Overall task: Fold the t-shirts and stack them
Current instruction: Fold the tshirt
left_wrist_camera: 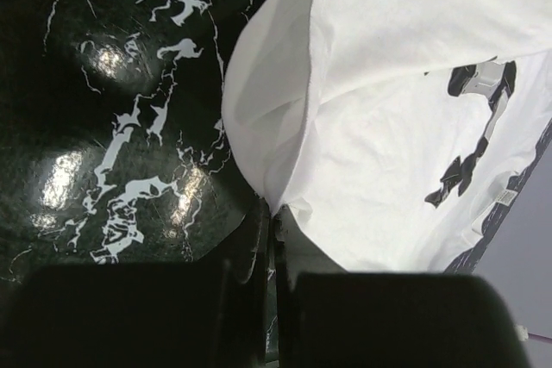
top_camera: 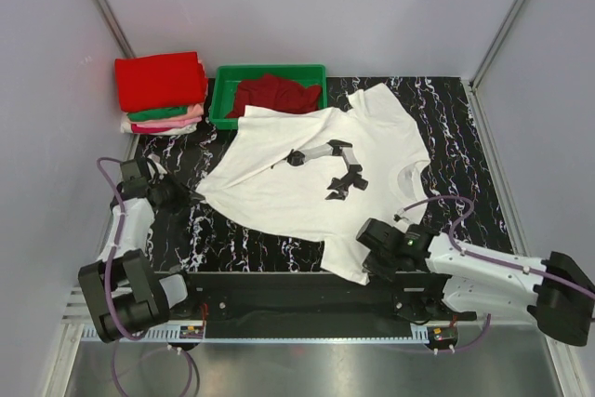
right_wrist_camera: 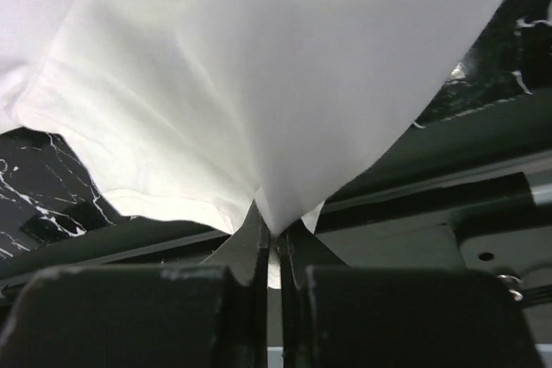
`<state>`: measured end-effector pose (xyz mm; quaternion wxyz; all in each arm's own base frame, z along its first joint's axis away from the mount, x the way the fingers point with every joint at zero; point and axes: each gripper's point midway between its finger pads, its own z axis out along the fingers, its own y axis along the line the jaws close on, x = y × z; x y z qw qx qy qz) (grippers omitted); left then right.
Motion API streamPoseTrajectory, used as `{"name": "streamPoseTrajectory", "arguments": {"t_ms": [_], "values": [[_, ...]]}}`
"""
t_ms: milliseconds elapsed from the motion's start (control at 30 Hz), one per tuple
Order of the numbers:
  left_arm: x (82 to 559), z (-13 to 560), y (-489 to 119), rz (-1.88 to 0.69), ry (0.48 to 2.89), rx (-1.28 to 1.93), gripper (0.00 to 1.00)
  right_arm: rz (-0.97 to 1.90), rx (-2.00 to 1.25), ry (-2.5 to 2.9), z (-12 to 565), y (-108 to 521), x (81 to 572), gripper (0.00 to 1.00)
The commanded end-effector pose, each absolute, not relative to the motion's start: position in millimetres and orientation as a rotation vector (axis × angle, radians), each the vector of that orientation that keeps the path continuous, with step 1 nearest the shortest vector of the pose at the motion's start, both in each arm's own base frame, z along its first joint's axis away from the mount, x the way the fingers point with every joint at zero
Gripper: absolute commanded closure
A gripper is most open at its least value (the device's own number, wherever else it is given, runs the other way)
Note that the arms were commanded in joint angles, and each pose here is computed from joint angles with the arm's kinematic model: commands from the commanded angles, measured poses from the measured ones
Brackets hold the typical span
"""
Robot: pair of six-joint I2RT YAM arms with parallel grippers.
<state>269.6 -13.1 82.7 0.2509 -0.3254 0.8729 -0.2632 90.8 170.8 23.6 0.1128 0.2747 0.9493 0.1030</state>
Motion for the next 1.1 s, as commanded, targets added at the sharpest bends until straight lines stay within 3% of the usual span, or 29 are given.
{"name": "streamPoseTrajectory", "arguments": {"t_ms": [0,267,600,867,1067], "values": [[263.2,103.0,-29.1,-0.776,2.358,-0.817,1.0,0.189,0.834,2.722,32.4,139.7,88.1,1.0],[221.4,123.3,-82.0,-0.84,2.387,-0.688,1.0,0.235,0.919,2.651,82.2,118.4,82.7,1.0],[159.1,119.5,-79.6,-0.724,2.479,-0.641,1.0,0.254,1.074,2.449,131.6,64.4,80.2,1.0],[166.5,136.5,-67.3,-0.619,2.488,-0.571,1.0,0.253,1.079,2.363,151.5,51.3,88.4,1.0],[190.8,147.1,-64.4,-0.606,2.518,-0.52,1.0,0.304,0.832,2.44,151.3,96.7,109.6,1.0]]}}
